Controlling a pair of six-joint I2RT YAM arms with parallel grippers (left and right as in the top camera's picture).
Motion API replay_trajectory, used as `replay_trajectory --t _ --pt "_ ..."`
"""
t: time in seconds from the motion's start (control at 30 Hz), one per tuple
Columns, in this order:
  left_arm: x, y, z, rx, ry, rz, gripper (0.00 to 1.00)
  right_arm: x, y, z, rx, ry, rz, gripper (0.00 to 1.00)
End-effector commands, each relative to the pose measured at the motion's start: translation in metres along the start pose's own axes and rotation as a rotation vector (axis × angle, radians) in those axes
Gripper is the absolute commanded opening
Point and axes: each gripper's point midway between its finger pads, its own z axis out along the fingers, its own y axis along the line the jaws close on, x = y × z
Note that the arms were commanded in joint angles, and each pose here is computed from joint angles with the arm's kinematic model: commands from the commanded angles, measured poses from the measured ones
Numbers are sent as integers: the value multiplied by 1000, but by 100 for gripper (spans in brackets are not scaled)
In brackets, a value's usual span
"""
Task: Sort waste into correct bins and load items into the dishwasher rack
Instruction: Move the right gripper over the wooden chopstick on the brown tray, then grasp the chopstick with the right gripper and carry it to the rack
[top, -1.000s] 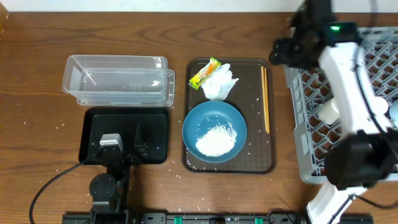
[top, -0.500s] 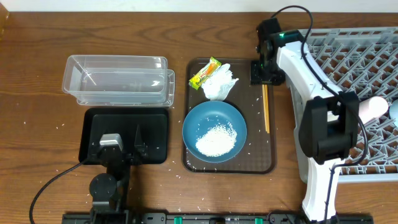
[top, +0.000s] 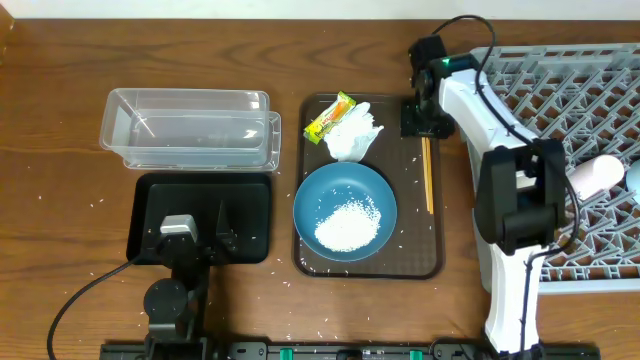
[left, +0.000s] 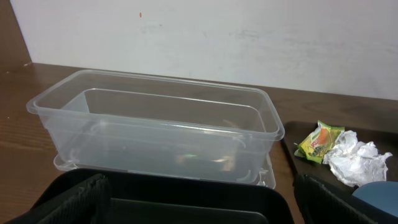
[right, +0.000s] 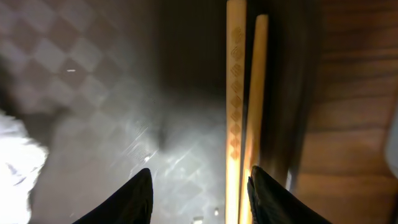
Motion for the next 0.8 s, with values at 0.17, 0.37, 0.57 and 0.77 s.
replay_trajectory --t 0.17,0.37,0.57,0.77 --pt "16 5 1 -22 47 7 96 4 2 21 26 23 -27 48" --pt "16 5 1 -22 47 7 97 5 2 21 26 26 -27 46" --pt "16 5 1 -22 47 7 96 9 7 23 27 33 -40 35" --pt "16 5 1 -22 47 7 96 17 17 27 29 44 -67 22"
